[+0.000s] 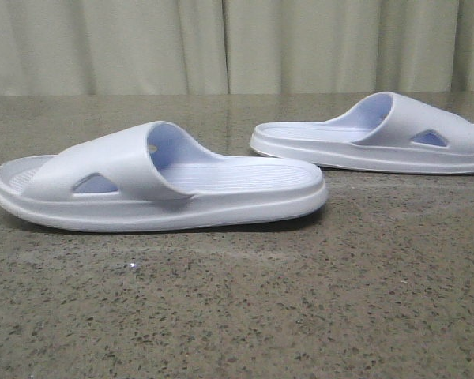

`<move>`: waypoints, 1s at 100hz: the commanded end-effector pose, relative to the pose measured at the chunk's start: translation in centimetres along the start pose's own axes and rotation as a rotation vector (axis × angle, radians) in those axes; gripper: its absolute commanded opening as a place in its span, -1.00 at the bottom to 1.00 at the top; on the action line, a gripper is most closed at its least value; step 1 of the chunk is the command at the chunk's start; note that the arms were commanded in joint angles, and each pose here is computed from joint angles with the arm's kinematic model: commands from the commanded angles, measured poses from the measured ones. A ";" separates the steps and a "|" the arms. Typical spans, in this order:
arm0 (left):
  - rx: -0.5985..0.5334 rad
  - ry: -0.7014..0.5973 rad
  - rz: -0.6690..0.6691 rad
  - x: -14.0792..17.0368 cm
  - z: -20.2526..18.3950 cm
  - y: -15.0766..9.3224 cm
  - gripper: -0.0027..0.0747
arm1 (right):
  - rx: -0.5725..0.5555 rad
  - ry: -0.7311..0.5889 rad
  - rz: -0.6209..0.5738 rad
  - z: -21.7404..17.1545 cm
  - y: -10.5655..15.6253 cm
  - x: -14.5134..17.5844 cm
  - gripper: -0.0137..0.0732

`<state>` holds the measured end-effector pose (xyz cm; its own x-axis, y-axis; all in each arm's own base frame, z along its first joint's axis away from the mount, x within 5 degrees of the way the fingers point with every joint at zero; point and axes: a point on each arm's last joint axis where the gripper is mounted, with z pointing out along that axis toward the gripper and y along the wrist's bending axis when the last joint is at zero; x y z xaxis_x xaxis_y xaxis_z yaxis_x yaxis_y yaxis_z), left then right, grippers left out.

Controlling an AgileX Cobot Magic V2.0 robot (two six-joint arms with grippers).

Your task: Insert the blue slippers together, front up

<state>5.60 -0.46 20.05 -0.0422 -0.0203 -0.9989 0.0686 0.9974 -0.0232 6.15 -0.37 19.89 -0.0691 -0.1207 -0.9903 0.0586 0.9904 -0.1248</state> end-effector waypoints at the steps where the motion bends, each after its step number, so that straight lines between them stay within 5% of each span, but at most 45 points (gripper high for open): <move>1: -0.006 -0.095 -0.023 -0.6 -0.1 0.1 -0.89 | 0.029 -0.058 -0.008 0.1 -0.2 0.0 -0.89; 85: -0.006 -0.095 -0.023 -0.6 -0.1 0.1 -0.89 | 0.045 -0.112 -0.006 0.0 -0.3 -0.5 -0.89; 100: -0.006 -0.104 -0.043 -0.7 -0.2 0.1 -0.89 | 0.046 -0.115 0.066 0.0 -0.4 -0.5 -0.89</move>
<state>5.60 -0.47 20.05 -0.0426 -0.0283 -0.9987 0.0693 0.9971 -0.0312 6.17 -0.45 20.41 -0.0110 -0.0953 -0.9954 0.0749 0.9926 -0.0959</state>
